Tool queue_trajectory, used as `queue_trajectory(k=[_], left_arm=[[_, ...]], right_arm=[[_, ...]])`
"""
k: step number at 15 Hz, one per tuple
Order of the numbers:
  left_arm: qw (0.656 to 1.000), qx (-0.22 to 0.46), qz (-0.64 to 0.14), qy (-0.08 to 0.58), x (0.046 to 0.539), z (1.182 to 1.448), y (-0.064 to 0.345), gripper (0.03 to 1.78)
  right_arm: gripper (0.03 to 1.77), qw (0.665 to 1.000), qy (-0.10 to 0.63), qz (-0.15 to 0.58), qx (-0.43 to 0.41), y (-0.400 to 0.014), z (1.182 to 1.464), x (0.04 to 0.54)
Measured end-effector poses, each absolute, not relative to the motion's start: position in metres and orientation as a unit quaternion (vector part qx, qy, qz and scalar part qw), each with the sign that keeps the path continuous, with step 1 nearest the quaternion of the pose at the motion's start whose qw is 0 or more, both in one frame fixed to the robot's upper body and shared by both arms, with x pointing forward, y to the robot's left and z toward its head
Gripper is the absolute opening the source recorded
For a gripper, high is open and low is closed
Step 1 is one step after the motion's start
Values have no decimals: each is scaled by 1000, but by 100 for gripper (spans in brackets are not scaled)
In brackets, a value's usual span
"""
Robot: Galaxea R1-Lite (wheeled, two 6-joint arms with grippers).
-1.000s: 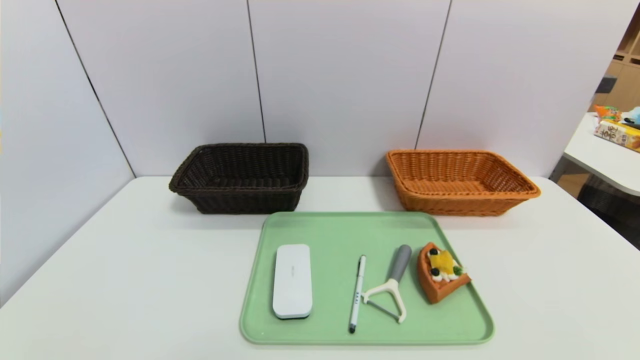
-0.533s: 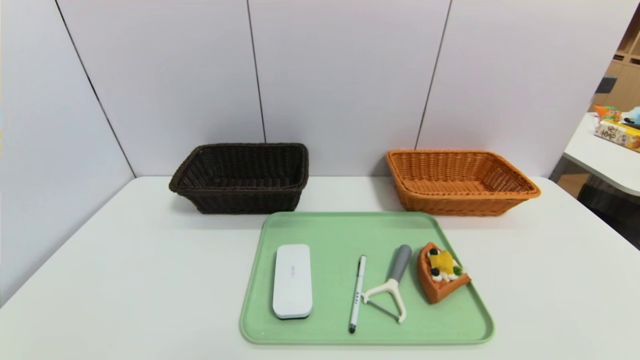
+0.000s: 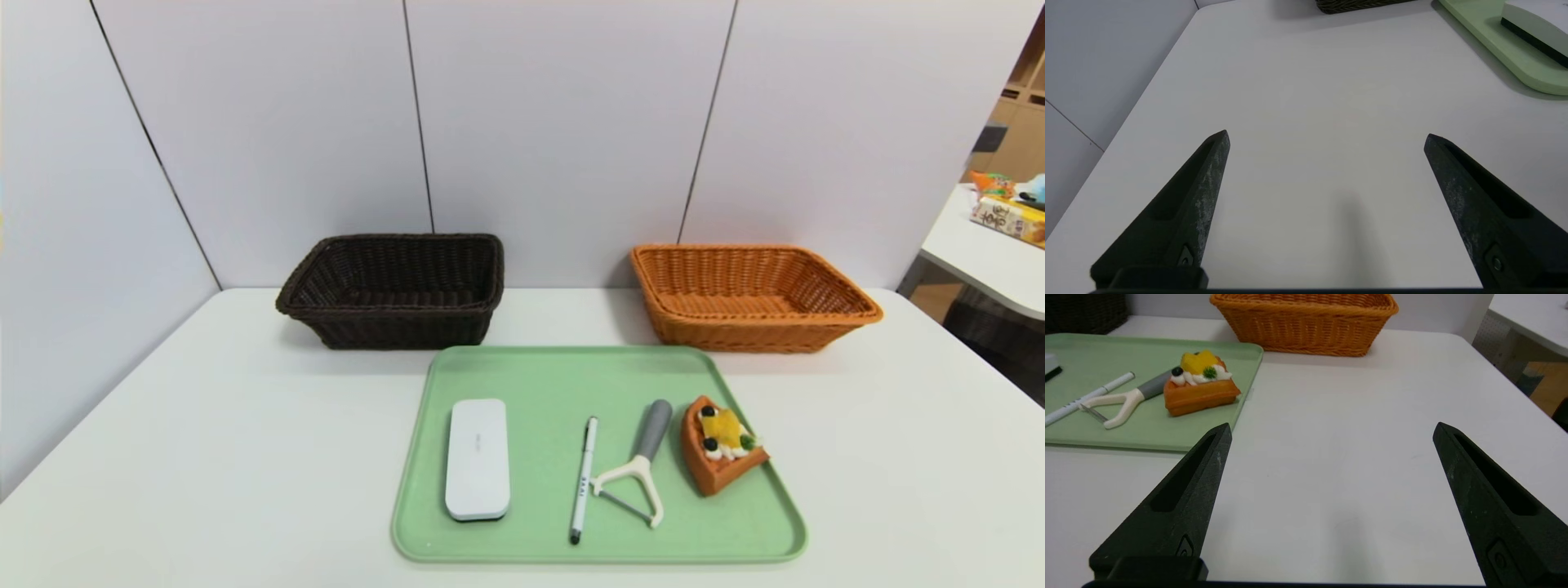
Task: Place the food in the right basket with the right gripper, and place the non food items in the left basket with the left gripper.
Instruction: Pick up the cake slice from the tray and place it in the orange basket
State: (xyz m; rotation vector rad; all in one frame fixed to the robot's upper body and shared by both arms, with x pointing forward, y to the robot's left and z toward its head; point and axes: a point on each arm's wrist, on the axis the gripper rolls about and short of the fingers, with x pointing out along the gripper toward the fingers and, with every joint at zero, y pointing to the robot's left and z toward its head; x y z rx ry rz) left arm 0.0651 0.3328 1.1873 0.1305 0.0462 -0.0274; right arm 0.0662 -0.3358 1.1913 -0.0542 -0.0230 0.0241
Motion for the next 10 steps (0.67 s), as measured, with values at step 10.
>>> queue_trajectory(k=[10], left_arm=[[997, 64, -38, 15, 64, 1321, 332, 169]], right_arm=[[170, 987, -11, 157, -24, -329, 1305, 68]])
